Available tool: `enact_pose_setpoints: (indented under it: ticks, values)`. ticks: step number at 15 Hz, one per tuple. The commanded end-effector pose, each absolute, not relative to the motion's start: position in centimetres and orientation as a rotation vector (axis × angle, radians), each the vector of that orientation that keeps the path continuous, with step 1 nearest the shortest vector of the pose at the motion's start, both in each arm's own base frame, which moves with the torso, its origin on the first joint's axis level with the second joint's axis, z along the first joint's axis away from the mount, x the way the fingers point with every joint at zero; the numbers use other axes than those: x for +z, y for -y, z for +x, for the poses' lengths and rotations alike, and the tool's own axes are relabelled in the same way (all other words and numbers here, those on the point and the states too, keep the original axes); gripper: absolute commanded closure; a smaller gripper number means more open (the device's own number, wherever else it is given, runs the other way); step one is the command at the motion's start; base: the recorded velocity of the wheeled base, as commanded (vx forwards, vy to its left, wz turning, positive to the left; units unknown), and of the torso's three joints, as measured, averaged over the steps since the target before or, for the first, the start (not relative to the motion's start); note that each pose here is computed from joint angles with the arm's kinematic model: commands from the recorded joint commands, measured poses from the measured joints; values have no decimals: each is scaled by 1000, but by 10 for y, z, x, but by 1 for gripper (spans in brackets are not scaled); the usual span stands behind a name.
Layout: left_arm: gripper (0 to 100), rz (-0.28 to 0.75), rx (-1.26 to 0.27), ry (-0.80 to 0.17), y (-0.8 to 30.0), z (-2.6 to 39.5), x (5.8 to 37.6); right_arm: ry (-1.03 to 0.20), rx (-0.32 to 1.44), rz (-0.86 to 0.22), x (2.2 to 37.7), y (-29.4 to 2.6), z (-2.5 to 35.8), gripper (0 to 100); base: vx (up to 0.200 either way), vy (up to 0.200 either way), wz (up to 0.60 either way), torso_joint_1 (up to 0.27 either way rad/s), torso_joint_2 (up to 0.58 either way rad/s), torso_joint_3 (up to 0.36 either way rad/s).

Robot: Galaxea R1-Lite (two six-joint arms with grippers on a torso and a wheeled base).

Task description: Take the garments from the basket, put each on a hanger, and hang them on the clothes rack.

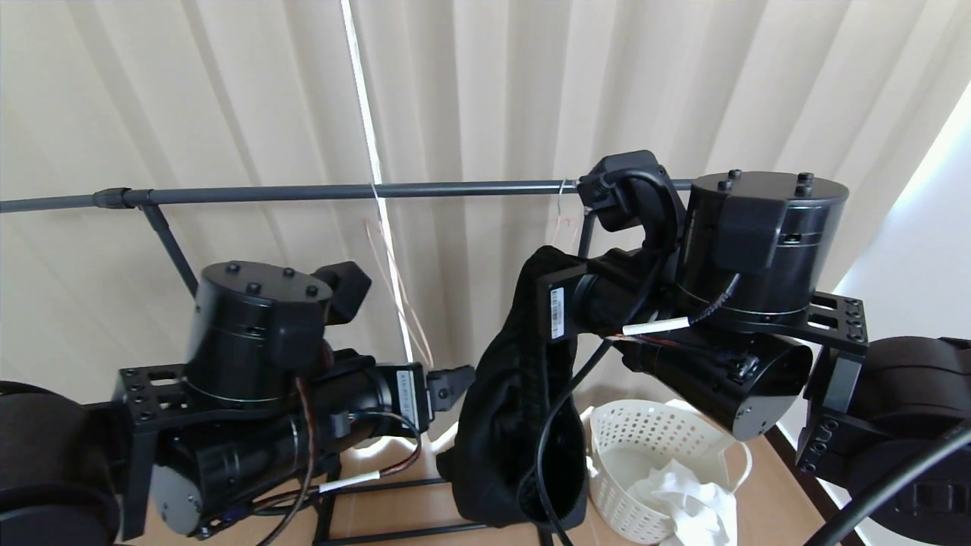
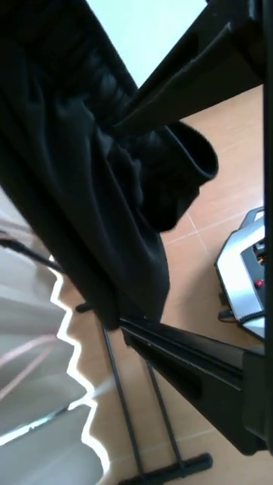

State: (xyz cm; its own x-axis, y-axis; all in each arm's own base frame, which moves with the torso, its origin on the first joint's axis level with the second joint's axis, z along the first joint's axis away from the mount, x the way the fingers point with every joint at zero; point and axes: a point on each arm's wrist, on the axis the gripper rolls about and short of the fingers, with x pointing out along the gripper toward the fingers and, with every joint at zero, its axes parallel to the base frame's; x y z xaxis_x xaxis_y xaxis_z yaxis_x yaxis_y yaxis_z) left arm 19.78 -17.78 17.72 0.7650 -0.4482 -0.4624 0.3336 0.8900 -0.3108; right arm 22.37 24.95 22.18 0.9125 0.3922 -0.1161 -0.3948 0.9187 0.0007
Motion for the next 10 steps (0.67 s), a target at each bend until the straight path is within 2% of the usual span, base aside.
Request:
enact_pose_setpoints:
  ticks: [1,2,3,7,10]
  values:
    - [0,-188,-446,-589,194,202,166,-116,412,-25,221,-252,222,100,0,0,0,0,0,0]
    - [0,-178,-462,-604,212,200,160,-111,397,-25,222,-253,221,100,0,0,0,0,0,0]
    - [0,-199,-478,-603,217,197,163,-111,397,-25,222,-253,221,100,0,0,0,0,0,0]
    - [0,-228,-514,-588,226,194,172,-123,398,-35,216,-257,224,100,0,0,0,0,0,0]
    - [0,-311,-523,-559,237,203,184,-124,407,-37,215,-260,221,100,0,0,0,0,0,0]
